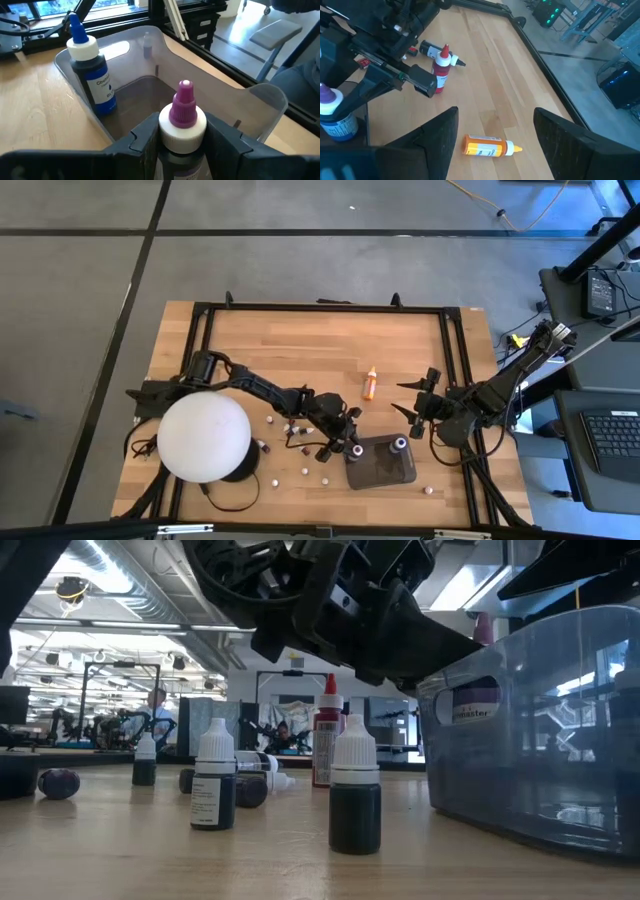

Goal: Pick & Place food coloring
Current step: Put the large purple food coloring bottle into the bin, then put the small red food coloring bottle into the bin

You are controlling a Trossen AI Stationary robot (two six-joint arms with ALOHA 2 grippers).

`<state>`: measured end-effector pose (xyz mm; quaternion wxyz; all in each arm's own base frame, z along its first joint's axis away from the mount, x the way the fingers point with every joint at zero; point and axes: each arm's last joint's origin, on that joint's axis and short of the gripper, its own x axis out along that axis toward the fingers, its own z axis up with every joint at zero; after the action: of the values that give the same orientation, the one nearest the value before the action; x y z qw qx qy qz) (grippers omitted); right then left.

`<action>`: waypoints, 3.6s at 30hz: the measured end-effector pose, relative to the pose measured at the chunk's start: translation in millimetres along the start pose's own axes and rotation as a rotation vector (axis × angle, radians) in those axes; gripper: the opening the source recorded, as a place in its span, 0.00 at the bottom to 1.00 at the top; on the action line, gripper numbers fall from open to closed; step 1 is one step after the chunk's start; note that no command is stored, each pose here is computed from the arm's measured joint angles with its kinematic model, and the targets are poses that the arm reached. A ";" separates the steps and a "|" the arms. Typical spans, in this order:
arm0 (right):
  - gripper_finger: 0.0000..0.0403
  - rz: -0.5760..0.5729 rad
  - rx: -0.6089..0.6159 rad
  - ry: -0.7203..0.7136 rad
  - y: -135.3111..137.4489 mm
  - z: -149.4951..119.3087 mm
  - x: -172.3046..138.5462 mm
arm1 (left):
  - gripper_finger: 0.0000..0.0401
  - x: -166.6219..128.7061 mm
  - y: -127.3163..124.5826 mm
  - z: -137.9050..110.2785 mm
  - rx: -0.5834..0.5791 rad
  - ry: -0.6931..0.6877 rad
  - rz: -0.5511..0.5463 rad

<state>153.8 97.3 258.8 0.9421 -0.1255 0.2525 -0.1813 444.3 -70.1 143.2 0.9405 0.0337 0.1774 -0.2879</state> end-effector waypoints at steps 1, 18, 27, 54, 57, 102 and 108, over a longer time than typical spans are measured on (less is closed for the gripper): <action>0.65 0.000 0.000 0.000 0.0 0.0 0.0 | 0.32 -0.1 0.0 0.1 -0.010 0.001 0.000; 0.65 0.000 0.000 0.000 0.0 0.0 0.0 | 0.38 -0.3 -0.3 0.3 -0.073 0.004 -0.002; 0.65 0.054 0.001 0.023 1.5 -0.7 -0.1 | 0.45 -0.3 -0.3 0.2 -0.074 0.006 -0.002; 0.65 0.522 0.205 0.144 5.3 33.1 -19.5 | 0.58 0.5 -5.9 1.6 -0.034 0.018 -0.014; 0.65 0.557 0.230 0.176 6.5 31.9 -20.7 | 0.59 0.7 -6.1 2.1 -0.023 0.015 -0.014; 0.65 0.449 0.525 0.849 81.7 16.1 -48.6 | 0.59 -124.1 28.4 48.3 -0.001 0.148 0.195; 0.65 0.417 0.673 0.779 101.4 10.9 -59.9 | 0.59 -150.5 40.3 29.9 -0.088 0.079 0.289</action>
<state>139.3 214.6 260.5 0.7831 0.3114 0.5300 -0.0945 359.9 38.1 222.6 0.9650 0.0287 0.2199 -0.1398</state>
